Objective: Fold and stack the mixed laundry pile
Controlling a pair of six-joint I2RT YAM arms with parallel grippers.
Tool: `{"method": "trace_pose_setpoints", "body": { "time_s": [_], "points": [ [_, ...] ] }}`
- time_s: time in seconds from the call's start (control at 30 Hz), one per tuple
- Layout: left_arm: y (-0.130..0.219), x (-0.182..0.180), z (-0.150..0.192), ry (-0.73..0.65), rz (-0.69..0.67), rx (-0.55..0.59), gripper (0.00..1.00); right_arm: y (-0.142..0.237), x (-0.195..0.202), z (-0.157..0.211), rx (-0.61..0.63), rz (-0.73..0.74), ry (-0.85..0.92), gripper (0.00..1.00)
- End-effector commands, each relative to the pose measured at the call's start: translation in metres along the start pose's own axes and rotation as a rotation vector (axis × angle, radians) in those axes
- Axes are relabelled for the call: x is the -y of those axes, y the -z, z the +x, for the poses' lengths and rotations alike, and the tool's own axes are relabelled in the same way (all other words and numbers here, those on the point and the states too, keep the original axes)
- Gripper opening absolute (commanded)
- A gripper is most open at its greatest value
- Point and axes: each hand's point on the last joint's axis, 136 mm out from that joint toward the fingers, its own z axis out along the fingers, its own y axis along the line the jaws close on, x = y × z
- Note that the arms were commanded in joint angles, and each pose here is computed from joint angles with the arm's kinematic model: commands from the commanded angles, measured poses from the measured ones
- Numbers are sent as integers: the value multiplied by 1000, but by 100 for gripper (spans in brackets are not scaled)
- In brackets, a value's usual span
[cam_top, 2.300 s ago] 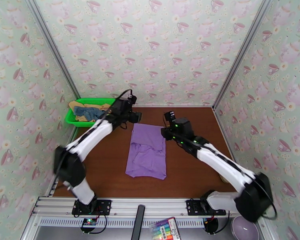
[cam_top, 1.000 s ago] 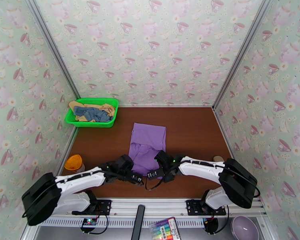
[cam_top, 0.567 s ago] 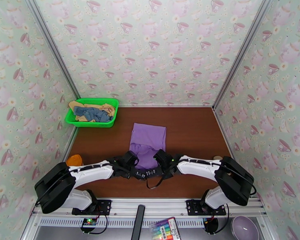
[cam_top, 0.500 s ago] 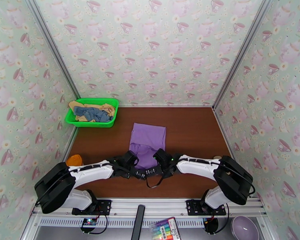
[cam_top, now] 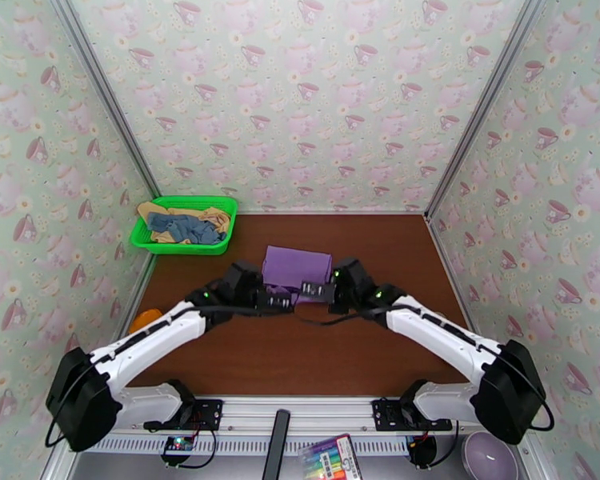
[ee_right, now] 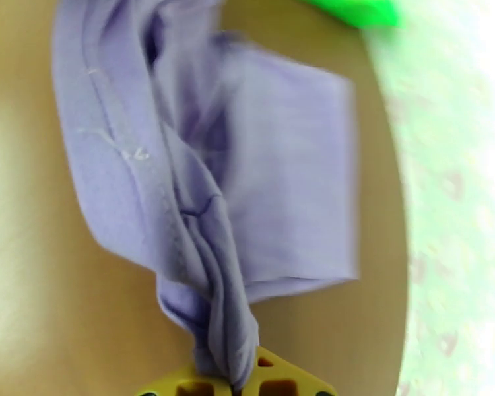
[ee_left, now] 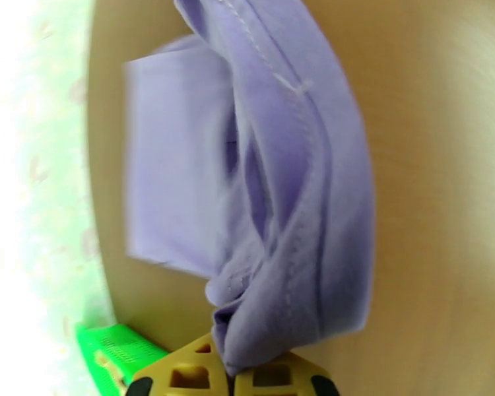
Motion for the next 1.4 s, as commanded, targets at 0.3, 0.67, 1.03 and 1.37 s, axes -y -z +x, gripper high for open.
{"method": "trace_pose_setpoints", "body": {
  "time_s": [0.3,0.67,1.03,1.37],
  "points": [
    [-100,-85,29,114,79,-31,0,-81,86,17,-59,78,-325,0],
    [-184,-99,54,146,104,-87,0,-162,91,55,-155,38,-476,0],
    [-202,-146,59,268,-95,-107,68,-162,115,67,-130,83,-695,64],
    [-89,-242,71,714,-578,-145,76,-60,137,48,-26,108,-1110,68]
  ]
}}
